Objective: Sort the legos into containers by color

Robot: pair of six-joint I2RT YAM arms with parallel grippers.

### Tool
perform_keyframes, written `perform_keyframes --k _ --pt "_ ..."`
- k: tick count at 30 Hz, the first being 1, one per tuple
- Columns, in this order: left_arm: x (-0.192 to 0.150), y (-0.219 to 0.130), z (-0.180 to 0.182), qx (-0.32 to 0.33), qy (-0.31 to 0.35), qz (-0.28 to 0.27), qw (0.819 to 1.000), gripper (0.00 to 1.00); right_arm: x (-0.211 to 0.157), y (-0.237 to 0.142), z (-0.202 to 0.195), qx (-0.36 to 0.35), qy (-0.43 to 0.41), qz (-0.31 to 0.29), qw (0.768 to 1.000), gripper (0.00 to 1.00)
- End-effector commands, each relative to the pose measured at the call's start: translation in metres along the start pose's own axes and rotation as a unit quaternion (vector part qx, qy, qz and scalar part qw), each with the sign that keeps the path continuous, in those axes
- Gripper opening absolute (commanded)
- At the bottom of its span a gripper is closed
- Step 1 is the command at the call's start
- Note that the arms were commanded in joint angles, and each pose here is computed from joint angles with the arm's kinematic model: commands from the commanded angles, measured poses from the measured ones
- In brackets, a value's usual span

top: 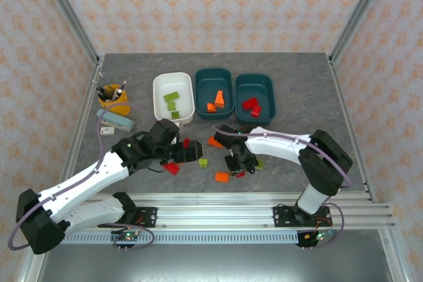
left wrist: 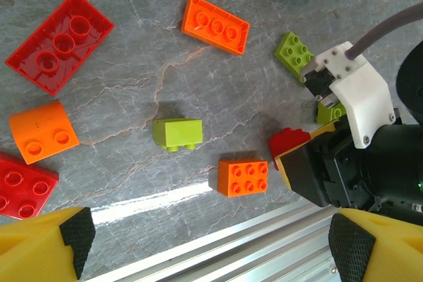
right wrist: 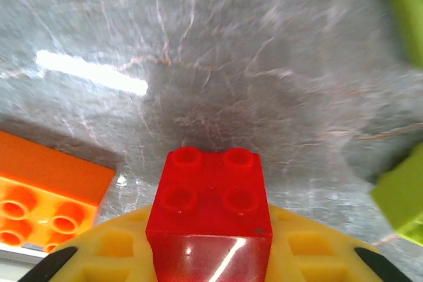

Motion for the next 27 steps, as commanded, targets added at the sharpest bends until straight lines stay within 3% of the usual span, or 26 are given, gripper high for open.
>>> perform_keyframes --k 1,5,9,16,27 --pt "0.014 -0.015 -0.015 -0.007 -0.003 -0.046 0.999 0.94 0.018 -0.059 -0.016 -0.03 0.036 -0.097 0.994 0.26" --pt "0.031 -0.028 -0.029 0.002 0.003 -0.094 0.996 0.94 0.045 -0.105 -0.055 -0.06 0.095 -0.152 0.982 0.25" --pt "0.05 -0.034 -0.05 -0.001 0.002 -0.137 0.991 0.94 0.075 -0.119 -0.098 -0.111 0.145 -0.147 0.972 0.24" --pt "0.072 -0.027 -0.081 -0.012 0.013 -0.154 0.988 0.94 0.118 -0.102 -0.149 -0.165 0.215 -0.108 0.957 0.24" --pt "0.079 -0.003 -0.094 -0.02 0.015 -0.135 0.99 0.94 0.164 -0.054 -0.18 -0.192 0.249 -0.059 0.947 0.28"
Point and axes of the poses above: each hand's point on the last joint's axis, 136 mm out from that joint toward the fingers, its own y axis out along the fingers, its own z axis along the line the jaws close on, x = y × z, the point moved 9 cm from there along -y, back along the fingers, and after that the axes turned 8 degrees about -y, right-handed, at the moved point
